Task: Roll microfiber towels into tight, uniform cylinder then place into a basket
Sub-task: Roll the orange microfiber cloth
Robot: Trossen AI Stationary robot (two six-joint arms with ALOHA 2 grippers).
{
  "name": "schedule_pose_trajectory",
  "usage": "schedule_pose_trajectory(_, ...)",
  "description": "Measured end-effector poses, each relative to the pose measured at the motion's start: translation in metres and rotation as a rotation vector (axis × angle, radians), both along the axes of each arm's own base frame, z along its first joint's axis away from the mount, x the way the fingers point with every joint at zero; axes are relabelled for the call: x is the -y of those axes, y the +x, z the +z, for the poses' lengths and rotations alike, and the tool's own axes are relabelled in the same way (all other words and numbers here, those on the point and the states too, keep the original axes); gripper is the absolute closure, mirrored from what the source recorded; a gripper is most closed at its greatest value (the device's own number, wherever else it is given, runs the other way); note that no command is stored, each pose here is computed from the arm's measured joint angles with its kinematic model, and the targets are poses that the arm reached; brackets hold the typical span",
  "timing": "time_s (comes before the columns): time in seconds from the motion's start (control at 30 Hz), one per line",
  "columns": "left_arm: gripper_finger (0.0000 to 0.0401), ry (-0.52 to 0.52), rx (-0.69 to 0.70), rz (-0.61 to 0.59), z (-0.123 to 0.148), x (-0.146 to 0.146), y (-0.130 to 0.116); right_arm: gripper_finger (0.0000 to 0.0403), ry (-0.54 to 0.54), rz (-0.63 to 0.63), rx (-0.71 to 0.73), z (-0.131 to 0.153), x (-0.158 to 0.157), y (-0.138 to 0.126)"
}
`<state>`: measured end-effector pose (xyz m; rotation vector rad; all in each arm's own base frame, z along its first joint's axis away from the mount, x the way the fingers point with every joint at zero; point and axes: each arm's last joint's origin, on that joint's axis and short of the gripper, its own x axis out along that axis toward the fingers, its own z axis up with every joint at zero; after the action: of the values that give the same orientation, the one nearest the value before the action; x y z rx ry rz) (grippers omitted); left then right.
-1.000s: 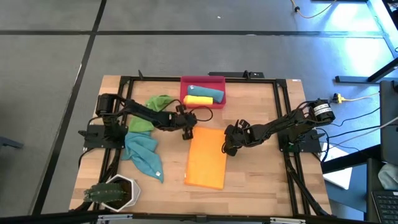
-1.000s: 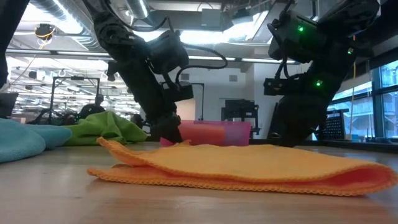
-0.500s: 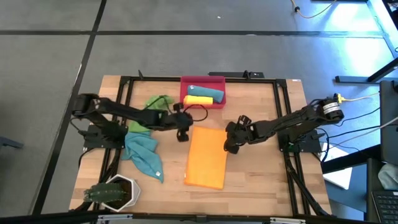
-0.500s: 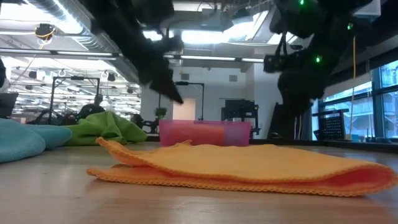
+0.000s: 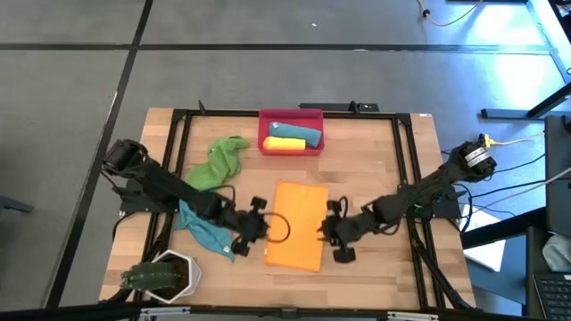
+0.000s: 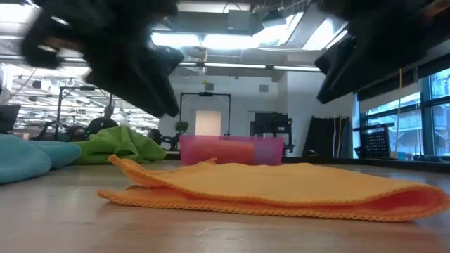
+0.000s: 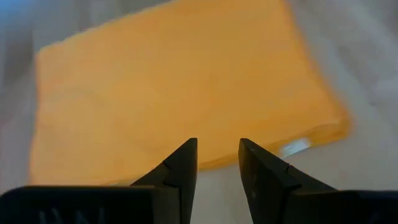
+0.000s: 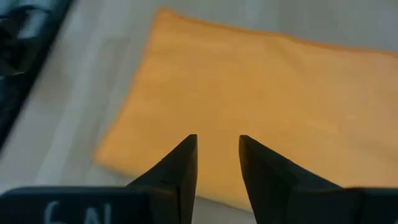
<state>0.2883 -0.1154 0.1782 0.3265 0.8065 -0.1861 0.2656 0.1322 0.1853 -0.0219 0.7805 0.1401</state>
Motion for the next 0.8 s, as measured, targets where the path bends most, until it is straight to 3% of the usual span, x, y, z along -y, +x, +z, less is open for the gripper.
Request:
schedule_pose_trajectory(0.23, 0.0294, -0.008, 0.019, -0.120, -0.006, 0.037, -0.011, 0.0276, -0.015, 0.128, 0.035, -0.013, -0.032, -0.004)
schedule_pose_trajectory(0.53, 0.0257, -0.051, 0.087, -0.199, -0.008, 0.065, -0.016, 0.0195, -0.014, 0.205, 0.035, -0.031, -0.065, 0.000)
schedule_pose_trajectory(0.8, 0.0203, -0.030, 0.111, -0.197, -0.013, 0.073, -0.017, 0.0170, -0.187, 0.233, -0.036, -0.035, -0.095, 0.011)
